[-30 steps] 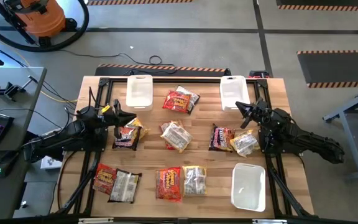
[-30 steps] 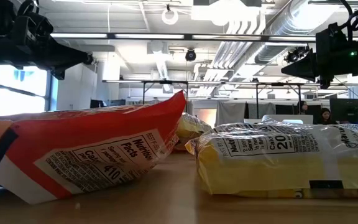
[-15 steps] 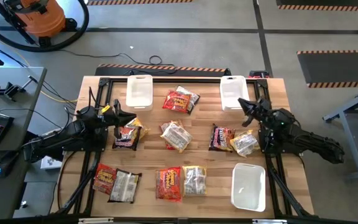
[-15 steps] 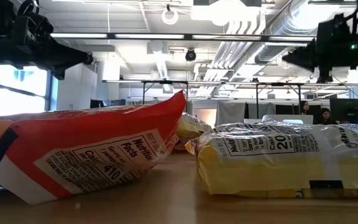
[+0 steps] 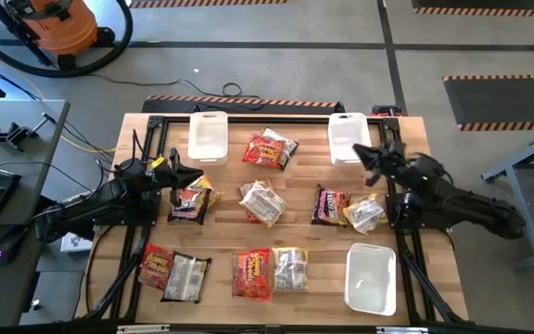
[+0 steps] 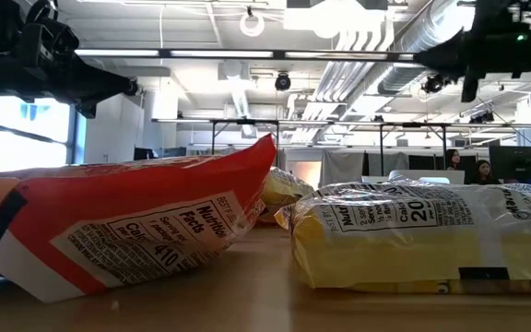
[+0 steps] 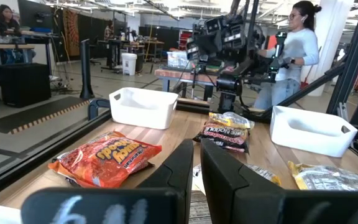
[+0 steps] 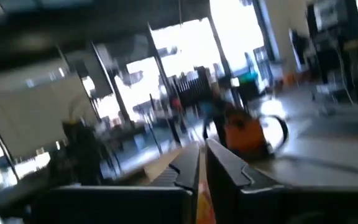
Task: Sort Maruchan noodles
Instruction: Put the black noodle pack into the top right white bin
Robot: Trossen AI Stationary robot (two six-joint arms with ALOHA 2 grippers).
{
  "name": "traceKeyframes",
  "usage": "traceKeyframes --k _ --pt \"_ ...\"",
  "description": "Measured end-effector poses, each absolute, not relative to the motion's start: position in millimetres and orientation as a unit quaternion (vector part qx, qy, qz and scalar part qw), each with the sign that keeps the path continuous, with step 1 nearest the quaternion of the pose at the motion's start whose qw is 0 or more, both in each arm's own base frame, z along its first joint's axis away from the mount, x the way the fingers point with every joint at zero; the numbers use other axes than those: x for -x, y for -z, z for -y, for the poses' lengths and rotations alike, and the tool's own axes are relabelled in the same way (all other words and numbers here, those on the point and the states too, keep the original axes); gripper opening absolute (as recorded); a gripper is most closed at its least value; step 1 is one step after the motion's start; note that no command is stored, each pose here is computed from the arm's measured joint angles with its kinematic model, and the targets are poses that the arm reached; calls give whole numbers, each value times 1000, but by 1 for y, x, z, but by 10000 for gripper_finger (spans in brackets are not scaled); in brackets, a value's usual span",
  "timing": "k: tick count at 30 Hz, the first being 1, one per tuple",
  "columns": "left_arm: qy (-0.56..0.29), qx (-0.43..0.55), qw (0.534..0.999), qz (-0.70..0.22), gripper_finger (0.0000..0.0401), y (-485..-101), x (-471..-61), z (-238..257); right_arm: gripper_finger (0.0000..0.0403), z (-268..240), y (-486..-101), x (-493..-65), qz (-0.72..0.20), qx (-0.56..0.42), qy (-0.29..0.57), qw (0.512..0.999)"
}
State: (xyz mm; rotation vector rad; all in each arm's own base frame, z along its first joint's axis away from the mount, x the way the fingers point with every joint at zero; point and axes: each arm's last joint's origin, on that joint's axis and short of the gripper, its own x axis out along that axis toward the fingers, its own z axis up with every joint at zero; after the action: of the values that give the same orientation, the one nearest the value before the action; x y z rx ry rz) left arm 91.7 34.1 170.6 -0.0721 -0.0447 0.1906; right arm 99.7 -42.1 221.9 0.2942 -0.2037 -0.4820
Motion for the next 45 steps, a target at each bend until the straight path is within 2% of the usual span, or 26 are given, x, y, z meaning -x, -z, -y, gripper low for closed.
traceKeyframes --k 4,8,12,17,30,37,45 --pt "-95 36 995 22 23 -171 -92 -34 81 47 -229 -122 -45 -184 244 951" --pt "-95 36 995 22 23 -171 -92 -34 138 53 -237 -148 -198 -216 237 927" --pt "-95 36 995 22 23 -171 -92 -34 183 60 -244 -179 -299 -231 203 903" --pt "-95 36 995 22 23 -171 -92 -34 216 69 -246 -215 -400 -260 150 866" --pt "-95 36 995 22 23 -171 -92 -34 225 93 -214 -284 -631 -246 116 726" --pt "-95 36 995 22 23 -171 -92 -34 225 104 -185 -305 -692 -238 83 677" --pt "-95 36 995 22 23 -171 -92 -34 225 115 -158 -306 -728 -263 33 632"
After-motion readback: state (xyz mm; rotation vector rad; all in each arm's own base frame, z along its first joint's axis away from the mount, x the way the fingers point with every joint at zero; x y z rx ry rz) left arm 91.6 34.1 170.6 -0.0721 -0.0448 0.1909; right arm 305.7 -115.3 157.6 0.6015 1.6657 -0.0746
